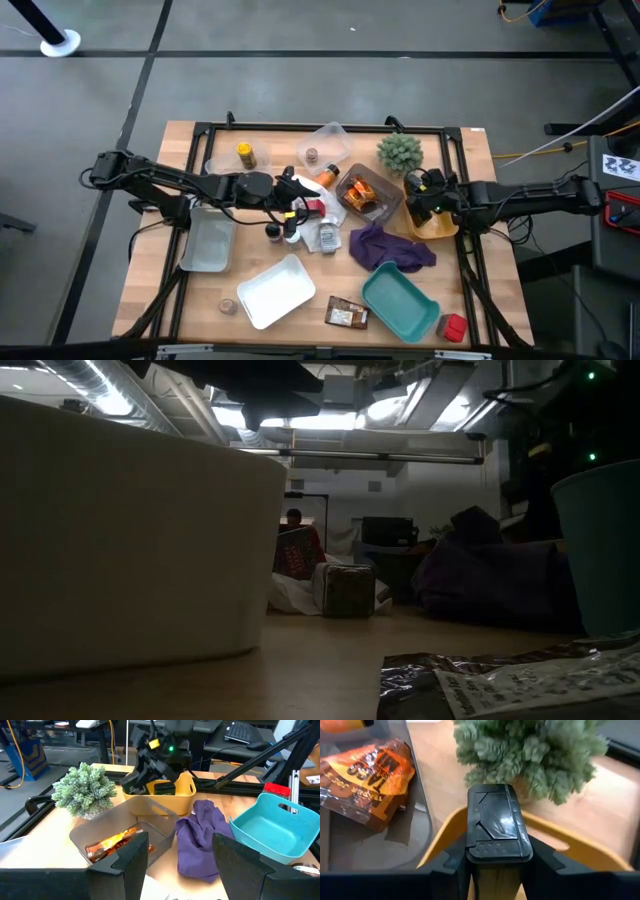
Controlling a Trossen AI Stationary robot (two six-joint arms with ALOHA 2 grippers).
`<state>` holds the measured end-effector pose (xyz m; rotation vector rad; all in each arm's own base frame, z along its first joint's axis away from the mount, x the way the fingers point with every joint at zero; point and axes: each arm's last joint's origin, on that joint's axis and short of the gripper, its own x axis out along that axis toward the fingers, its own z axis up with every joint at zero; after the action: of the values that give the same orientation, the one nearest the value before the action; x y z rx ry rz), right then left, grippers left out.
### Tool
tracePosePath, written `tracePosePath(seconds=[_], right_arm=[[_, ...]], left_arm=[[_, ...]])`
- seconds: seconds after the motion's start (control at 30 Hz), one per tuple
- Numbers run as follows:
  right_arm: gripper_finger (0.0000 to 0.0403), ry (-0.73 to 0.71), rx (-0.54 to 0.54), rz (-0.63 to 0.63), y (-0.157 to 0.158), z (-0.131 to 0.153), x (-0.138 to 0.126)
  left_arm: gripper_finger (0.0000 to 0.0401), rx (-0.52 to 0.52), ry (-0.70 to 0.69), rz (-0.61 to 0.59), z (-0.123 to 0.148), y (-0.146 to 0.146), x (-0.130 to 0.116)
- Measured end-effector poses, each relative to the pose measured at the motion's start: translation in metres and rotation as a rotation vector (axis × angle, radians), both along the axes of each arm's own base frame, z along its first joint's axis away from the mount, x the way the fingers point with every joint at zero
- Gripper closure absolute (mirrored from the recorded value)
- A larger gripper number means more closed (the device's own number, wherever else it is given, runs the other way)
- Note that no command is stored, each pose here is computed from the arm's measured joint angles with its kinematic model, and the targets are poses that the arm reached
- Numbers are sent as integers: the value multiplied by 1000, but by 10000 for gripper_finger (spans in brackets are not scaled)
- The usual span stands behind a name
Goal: Sort spices by type
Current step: Put the black spice can into the yellow bin
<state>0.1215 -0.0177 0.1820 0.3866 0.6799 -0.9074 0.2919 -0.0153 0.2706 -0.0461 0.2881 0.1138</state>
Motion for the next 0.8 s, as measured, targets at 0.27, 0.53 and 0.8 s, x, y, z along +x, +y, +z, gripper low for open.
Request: tracePosePath(seconds=[0.27, 0.53, 0.8], right_arm=[[266, 9, 9, 4, 0, -15, -2], [246, 13, 62, 38, 2, -17, -1], [244, 17, 94, 59, 3, -18, -1]], left_arm=[[201, 0, -1, 0, 0, 0, 0], [201, 0, -1, 0, 0, 0, 0], [201, 0, -1, 0, 0, 0, 0]])
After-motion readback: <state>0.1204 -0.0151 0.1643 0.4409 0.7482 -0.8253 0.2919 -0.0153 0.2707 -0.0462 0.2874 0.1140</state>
